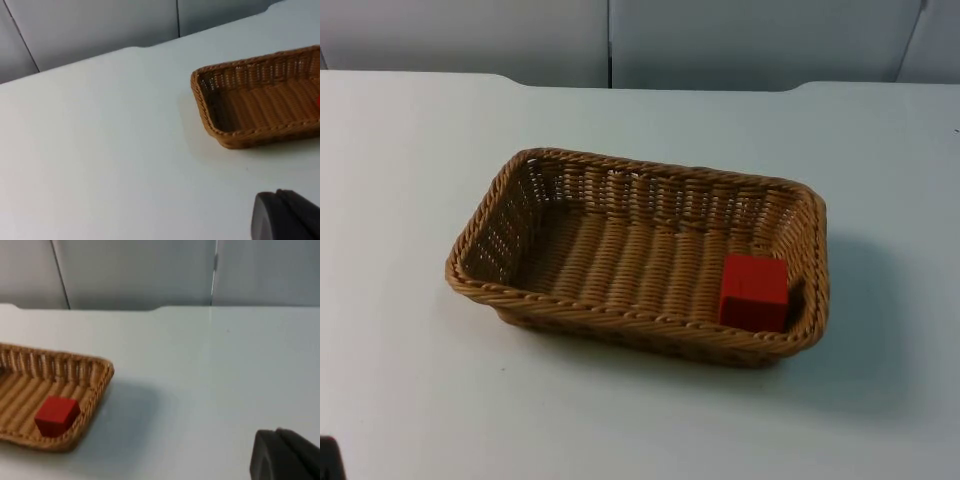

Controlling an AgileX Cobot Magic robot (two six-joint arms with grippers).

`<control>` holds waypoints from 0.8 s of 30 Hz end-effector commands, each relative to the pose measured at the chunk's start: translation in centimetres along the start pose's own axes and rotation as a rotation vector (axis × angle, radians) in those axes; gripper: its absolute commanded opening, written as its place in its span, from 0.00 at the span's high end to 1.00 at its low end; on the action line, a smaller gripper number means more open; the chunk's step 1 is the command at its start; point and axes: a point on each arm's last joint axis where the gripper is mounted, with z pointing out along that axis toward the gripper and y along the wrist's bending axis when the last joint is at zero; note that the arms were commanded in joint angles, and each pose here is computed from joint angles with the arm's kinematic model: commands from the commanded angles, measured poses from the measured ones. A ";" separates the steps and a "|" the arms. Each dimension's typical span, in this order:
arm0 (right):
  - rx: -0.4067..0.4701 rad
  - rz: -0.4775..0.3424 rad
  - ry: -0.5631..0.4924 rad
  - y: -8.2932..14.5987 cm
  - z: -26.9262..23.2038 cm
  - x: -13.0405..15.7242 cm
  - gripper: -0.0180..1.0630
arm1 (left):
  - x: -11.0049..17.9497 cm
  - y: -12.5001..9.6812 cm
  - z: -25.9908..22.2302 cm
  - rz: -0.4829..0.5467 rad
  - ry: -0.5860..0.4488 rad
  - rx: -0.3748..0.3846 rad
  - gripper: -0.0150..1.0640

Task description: Pick up the basket with the left hand and place the cube into the basket with the right hand.

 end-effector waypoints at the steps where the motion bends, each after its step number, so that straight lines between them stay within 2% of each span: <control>1: -0.004 -0.030 0.022 -0.2 0.9 0.6 0.98 | 0.3 0.0 0.1 -0.005 0.011 0.019 0.99; 7: -0.042 -0.017 0.109 -0.1 3.2 2.6 0.98 | 0.6 0.9 0.1 -0.016 0.026 -0.011 0.99; 13: -0.110 -0.034 0.101 0.0 3.1 2.5 0.98 | 0.7 1.6 0.0 -0.053 0.032 -0.028 0.99; 19: -0.213 0.008 0.103 0.6 3.1 2.5 0.98 | 1.4 1.5 1.5 -0.108 0.047 -0.016 0.99; 23: -0.222 0.016 0.101 0.7 3.1 2.5 0.98 | 2.2 1.5 2.9 -0.118 0.075 -0.010 0.99; 24: -0.222 0.016 0.101 0.7 3.1 2.5 0.98 | 1.9 1.5 2.7 -0.118 0.055 -0.014 0.99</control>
